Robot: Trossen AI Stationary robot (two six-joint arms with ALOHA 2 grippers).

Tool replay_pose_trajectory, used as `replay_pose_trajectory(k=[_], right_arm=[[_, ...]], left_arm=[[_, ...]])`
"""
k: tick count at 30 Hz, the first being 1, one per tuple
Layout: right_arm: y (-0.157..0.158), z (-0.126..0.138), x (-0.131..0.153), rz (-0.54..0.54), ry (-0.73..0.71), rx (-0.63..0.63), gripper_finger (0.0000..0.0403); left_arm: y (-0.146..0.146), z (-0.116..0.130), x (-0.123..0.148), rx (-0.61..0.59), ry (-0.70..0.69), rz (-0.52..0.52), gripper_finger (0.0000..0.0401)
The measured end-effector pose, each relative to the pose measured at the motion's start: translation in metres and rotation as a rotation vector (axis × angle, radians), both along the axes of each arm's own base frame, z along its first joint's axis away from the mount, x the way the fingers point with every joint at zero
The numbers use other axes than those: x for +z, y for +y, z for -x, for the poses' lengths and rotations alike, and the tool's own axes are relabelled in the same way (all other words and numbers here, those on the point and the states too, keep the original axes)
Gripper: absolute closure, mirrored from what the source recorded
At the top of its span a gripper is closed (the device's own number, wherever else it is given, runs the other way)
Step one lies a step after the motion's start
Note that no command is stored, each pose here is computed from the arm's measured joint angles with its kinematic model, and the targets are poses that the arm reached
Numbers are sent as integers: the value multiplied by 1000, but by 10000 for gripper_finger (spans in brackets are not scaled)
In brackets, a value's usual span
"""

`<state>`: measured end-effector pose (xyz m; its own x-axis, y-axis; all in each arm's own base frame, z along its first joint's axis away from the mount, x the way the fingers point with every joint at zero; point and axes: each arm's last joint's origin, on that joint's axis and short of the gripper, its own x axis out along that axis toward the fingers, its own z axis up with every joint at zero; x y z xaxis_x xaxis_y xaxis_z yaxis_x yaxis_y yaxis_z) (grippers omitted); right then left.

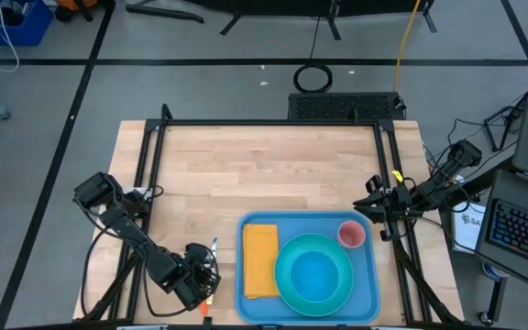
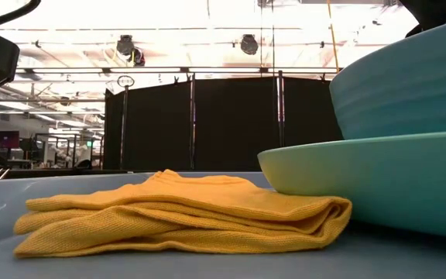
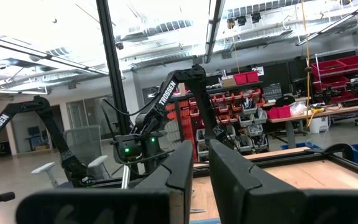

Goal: Set up tray
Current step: Put the orange fork on top of the yellow table napkin

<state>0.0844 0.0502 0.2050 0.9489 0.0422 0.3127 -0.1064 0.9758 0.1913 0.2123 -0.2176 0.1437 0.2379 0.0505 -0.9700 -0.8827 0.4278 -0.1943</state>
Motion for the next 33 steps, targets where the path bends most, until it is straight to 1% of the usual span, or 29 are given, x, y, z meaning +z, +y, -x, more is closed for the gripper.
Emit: replay_pose_trajectory(k=[9,16,23,26,29,33], right_arm=[[0,0,0,0,0,0,360],[0,0,0,0,0,0,360],[0,0,0,0,0,0,360],[0,0,0,0,0,0,360],[0,0,0,0,0,0,360],[0,0,0,0,0,0,360]], left_arm=[[1,-1,0,-3,-6,-6,213],[0,-5,1,-12,-30,14,213],[2,-4,0,-24,-8,-2,213],[3,-2,0,-5,24,15,213],[1,-4,0,-10,8,26,213],[2,-5,-4,-15,18,14,232]])
